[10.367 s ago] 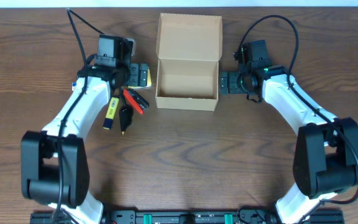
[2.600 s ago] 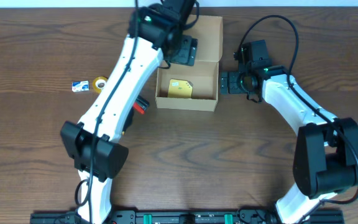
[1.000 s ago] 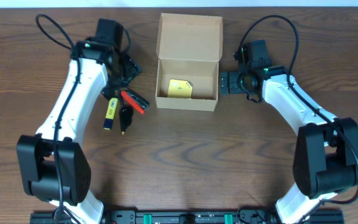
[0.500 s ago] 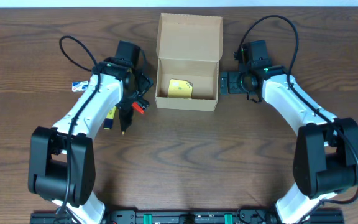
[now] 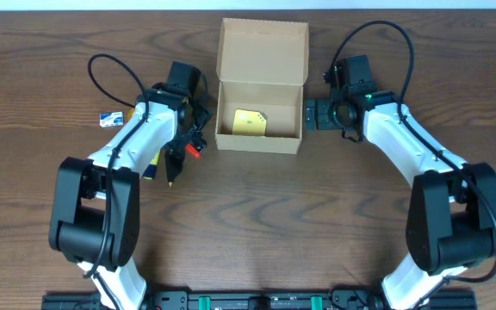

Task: Pack container
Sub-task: 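Lower the left gripper onto the red stapler and grip it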

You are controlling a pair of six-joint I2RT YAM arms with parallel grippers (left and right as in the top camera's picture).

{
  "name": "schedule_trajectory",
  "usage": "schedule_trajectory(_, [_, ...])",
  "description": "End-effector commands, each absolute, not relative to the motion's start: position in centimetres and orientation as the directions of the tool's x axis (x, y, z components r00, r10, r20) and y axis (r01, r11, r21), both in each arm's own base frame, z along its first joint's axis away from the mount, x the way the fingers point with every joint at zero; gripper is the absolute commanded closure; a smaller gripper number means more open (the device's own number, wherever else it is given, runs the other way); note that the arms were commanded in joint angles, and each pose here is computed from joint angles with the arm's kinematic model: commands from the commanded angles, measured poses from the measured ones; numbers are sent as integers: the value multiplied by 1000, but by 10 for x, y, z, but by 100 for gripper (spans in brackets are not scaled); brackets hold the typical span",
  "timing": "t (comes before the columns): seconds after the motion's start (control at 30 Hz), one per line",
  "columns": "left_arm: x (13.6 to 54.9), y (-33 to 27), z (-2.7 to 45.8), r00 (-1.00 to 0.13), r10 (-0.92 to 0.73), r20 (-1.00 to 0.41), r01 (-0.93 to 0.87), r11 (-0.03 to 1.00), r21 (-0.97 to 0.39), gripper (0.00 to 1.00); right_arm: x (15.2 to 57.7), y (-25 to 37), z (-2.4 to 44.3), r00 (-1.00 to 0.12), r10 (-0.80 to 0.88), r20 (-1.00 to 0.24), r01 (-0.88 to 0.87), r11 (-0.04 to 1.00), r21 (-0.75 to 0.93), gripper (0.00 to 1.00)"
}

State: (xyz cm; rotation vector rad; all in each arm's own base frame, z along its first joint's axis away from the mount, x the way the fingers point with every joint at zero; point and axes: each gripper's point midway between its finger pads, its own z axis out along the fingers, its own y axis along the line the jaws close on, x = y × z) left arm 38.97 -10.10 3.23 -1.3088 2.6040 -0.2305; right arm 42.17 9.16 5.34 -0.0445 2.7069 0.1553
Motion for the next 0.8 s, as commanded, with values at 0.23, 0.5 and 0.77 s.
schedule_trajectory(0.23, [386,-104,8,-578,-811,-91,-787,584,-201,17,422,90,53,-910,7,-415,-42,993,110,1])
schedule_trajectory(0.5, [386,-102,7,-577,-811,-96,-788,584,-196,22,422,90,53,-910,8,-415,-42,993,110,1])
schedule_trajectory(0.77, [386,-100,7,-575,-811,-106,-790,584,-187,21,422,90,53,-910,8,-415,-42,993,110,1])
